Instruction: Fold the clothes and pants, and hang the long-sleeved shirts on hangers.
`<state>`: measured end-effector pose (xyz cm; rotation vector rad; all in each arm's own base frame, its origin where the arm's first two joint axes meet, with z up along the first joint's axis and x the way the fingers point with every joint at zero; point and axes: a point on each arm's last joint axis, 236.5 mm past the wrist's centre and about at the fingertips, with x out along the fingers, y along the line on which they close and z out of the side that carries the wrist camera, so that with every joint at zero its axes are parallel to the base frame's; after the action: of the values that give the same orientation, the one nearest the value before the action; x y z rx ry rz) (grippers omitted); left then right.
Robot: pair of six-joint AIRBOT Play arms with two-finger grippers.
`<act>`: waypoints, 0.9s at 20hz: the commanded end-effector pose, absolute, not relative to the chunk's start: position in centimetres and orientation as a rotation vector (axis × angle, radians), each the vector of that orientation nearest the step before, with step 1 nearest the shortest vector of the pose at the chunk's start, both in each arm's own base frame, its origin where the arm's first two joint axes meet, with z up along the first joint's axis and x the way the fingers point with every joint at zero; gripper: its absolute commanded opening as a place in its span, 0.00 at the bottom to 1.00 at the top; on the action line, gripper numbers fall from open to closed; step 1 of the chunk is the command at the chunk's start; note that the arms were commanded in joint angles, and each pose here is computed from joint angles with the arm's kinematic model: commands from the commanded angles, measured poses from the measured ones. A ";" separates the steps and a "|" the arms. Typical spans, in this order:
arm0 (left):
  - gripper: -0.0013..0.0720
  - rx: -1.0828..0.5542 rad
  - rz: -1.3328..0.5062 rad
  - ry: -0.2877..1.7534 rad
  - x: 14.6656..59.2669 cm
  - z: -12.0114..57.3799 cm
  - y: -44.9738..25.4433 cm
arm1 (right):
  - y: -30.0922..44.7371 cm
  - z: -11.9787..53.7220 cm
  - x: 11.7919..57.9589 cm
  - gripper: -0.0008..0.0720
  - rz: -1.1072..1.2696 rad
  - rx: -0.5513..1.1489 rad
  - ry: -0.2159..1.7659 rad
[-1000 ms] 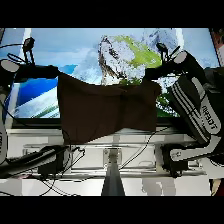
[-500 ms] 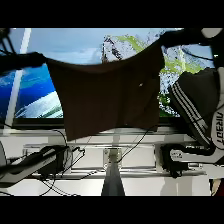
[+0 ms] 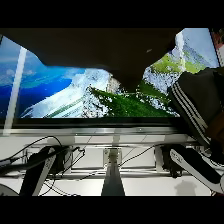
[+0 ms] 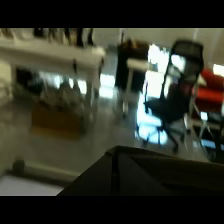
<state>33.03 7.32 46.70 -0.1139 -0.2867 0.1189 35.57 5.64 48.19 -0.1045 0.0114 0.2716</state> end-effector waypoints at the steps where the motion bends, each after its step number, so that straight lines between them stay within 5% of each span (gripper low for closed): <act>1: 0.03 -0.074 0.212 -0.653 22.8 55.6 7.0 | 5.4 57.7 25.0 0.03 0.221 -0.125 -0.316; 5: 0.03 -0.040 0.220 -0.747 18.4 57.6 5.7 | 5.0 62.1 17.4 0.03 0.179 -0.138 -0.516; 8: 0.03 -0.046 0.208 -0.681 20.6 56.4 6.0 | 4.9 61.7 19.0 0.03 0.180 -0.129 -0.494; 11: 0.03 -0.071 0.150 -0.421 28.3 50.6 6.6 | 5.0 56.8 27.0 0.03 0.215 -0.100 -0.278; 18: 0.03 -0.239 0.031 0.326 46.5 25.3 9.4 | 6.0 28.8 46.9 0.03 0.342 0.015 0.602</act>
<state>41.60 8.92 35.46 -0.1717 0.0596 0.0755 42.15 5.51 40.53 -0.0351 0.2576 0.2918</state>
